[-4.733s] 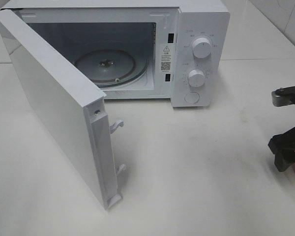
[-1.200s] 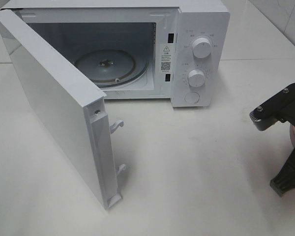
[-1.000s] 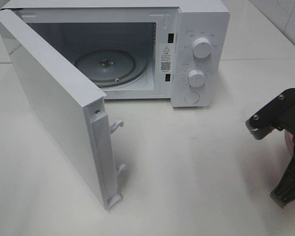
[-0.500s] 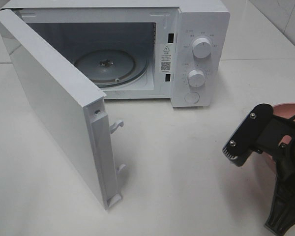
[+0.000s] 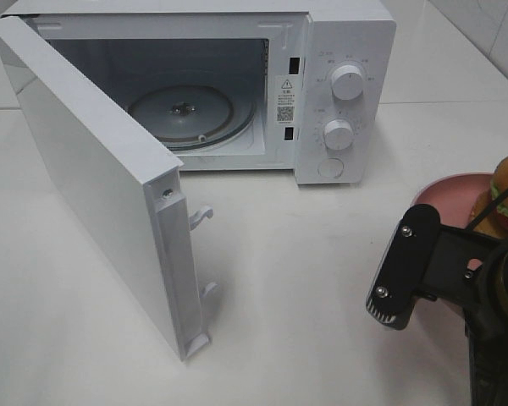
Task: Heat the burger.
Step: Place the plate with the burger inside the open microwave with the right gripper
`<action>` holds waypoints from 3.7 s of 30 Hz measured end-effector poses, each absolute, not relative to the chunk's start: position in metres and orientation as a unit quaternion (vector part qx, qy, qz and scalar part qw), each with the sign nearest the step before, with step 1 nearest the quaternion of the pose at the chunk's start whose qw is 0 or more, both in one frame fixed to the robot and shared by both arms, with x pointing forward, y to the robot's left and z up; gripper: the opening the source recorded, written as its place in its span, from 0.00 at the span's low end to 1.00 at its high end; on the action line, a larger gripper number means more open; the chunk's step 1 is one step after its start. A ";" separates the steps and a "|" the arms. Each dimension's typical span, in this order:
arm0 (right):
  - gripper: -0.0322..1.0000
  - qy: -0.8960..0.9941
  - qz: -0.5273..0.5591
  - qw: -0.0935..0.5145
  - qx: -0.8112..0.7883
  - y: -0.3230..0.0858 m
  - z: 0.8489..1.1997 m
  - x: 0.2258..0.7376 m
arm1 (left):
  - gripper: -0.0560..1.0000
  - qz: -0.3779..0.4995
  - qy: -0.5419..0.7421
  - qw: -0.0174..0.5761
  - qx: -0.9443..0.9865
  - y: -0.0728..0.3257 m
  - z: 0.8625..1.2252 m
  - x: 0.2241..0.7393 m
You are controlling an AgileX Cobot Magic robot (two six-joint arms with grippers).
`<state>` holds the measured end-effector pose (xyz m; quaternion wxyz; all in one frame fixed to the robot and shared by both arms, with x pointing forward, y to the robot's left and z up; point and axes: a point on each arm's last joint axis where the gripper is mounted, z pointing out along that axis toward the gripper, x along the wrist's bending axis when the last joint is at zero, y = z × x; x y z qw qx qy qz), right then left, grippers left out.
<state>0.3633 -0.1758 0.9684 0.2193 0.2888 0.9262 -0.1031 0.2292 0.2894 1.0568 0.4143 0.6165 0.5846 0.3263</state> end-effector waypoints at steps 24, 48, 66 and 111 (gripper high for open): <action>0.06 0.951 -0.100 0.235 0.173 -0.171 0.969 0.368 | 0.99 0.326 0.585 0.414 0.617 0.289 1.057 0.229; 0.06 0.965 -0.055 0.255 -0.029 -0.154 0.970 0.375 | 0.99 0.326 0.585 0.414 0.617 0.289 1.057 0.229; 0.06 0.953 -0.033 0.264 -0.144 -0.161 0.969 0.398 | 0.99 0.326 0.585 0.414 0.617 0.289 1.057 0.229; 0.06 0.923 0.026 0.218 -0.316 -0.190 0.965 0.426 | 0.99 0.326 0.585 0.414 0.617 0.289 1.057 0.229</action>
